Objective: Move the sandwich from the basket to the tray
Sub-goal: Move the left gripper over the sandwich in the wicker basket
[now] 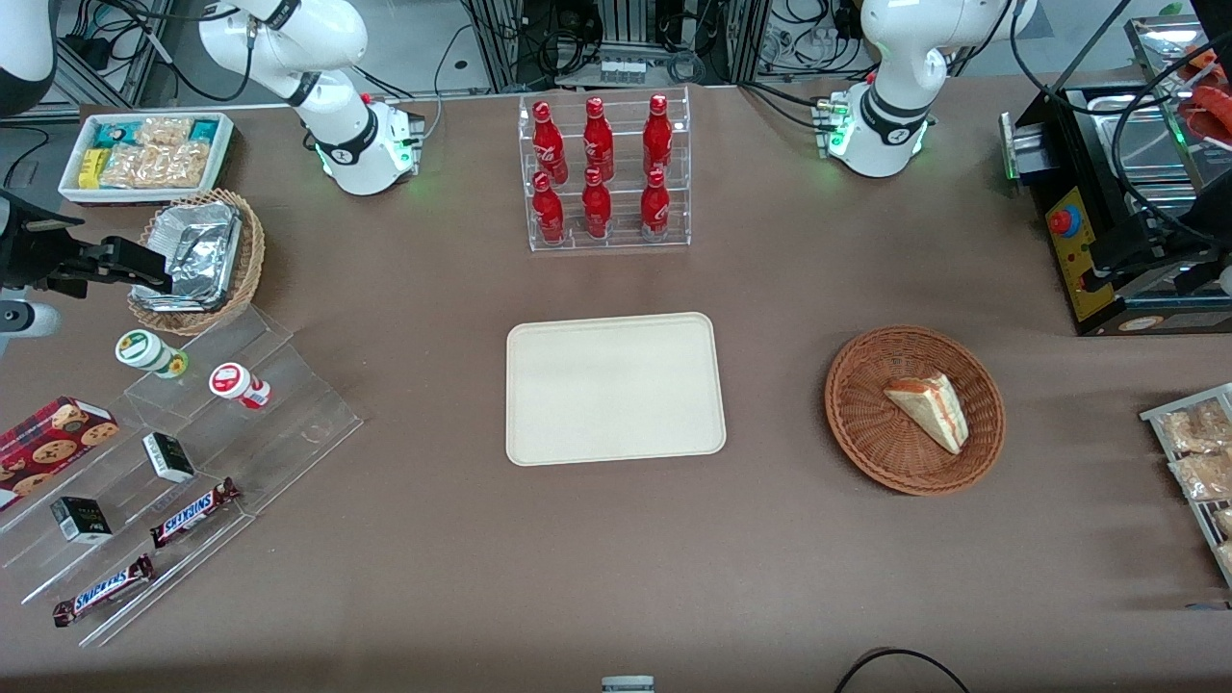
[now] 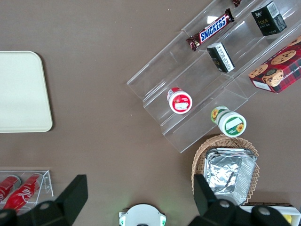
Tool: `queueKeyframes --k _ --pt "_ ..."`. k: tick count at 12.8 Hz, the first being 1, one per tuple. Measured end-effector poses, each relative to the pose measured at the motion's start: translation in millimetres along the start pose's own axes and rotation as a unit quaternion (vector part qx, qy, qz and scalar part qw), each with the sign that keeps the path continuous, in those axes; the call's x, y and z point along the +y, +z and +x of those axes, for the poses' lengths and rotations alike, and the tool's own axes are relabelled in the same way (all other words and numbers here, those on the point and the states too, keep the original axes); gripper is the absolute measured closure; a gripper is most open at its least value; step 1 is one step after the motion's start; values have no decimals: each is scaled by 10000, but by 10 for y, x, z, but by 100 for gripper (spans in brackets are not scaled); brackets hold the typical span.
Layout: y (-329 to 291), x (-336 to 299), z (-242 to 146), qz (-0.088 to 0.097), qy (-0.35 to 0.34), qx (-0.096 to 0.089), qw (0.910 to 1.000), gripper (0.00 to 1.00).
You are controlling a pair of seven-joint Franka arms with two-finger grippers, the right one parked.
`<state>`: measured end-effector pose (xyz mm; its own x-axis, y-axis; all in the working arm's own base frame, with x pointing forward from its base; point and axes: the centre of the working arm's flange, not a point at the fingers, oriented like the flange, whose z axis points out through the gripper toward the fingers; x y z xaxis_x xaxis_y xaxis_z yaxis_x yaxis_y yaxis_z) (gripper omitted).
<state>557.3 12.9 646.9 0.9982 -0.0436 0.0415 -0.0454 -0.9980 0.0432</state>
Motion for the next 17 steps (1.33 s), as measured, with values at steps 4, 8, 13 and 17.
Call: queueKeyframes --k 4,8,13,17 --pt "15 2 4 -1 -13 -15 10000 0" --pt "458 -16 177 -8 -308 -383 9988 0" --pt "1548 -65 528 27 -698 -502 9963 0" --pt "2209 -8 497 59 -1217 -364 9919 0"
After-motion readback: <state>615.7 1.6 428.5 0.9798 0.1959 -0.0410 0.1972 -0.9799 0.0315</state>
